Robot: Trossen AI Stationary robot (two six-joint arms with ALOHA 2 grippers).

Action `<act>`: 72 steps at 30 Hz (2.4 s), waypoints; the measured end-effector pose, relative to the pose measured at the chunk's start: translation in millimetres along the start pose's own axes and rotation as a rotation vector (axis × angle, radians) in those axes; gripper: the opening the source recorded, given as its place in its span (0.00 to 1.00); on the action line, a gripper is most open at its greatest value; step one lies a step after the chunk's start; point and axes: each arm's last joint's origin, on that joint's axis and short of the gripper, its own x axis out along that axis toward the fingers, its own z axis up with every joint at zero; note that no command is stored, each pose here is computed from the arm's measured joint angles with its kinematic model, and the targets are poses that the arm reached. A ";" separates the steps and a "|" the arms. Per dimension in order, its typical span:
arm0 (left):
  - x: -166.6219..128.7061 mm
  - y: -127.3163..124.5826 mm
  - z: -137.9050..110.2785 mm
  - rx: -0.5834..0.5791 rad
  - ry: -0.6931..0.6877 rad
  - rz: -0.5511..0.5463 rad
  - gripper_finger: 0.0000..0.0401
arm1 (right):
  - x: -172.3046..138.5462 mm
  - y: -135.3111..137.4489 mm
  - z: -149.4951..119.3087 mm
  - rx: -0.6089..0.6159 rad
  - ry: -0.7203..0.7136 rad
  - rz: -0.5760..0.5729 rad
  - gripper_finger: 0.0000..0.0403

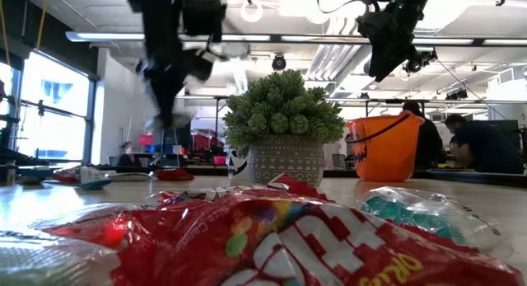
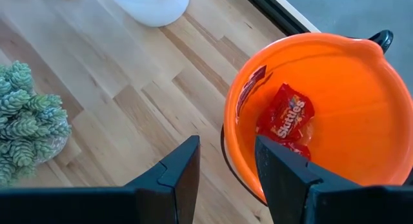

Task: Sort candy
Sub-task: Put the white chocolate into the white bucket

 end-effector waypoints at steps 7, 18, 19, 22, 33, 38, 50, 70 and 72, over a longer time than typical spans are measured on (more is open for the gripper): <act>-69.5 4.3 49.5 -0.002 -0.387 0.068 0.05 | 0.0 0.0 0.0 -0.014 0.000 -0.001 0.36; -79.0 64.7 94.4 -0.155 -0.598 0.086 0.05 | 0.0 -0.2 -0.9 0.009 0.009 -0.003 0.36; -71.8 71.7 97.6 -0.169 -0.579 0.083 0.05 | 0.0 -0.2 -0.9 0.011 0.009 -0.003 0.36; -49.8 89.7 109.2 -0.204 -0.549 0.066 0.05 | 0.0 -0.2 -1.1 0.012 0.011 -0.003 0.36; -8.2 99.2 125.7 -0.211 -0.483 -0.024 0.15 | -0.1 -0.2 -1.2 0.005 0.012 -0.003 0.36; -10.6 93.2 130.7 -0.138 -0.535 -0.019 0.22 | 0.0 -0.2 -1.2 0.005 0.012 -0.003 0.36; -15.0 87.7 128.8 -0.149 -0.531 -0.159 0.29 | -0.1 -0.3 -1.8 0.004 0.018 -0.003 0.36; -32.6 40.3 26.9 0.162 0.283 -0.046 0.29 | -0.4 -0.7 -8.2 0.012 0.084 -0.012 0.36; -29.9 40.7 17.9 0.142 0.303 -0.036 0.29 | -0.5 -0.9 -9.6 0.011 0.098 -0.015 0.36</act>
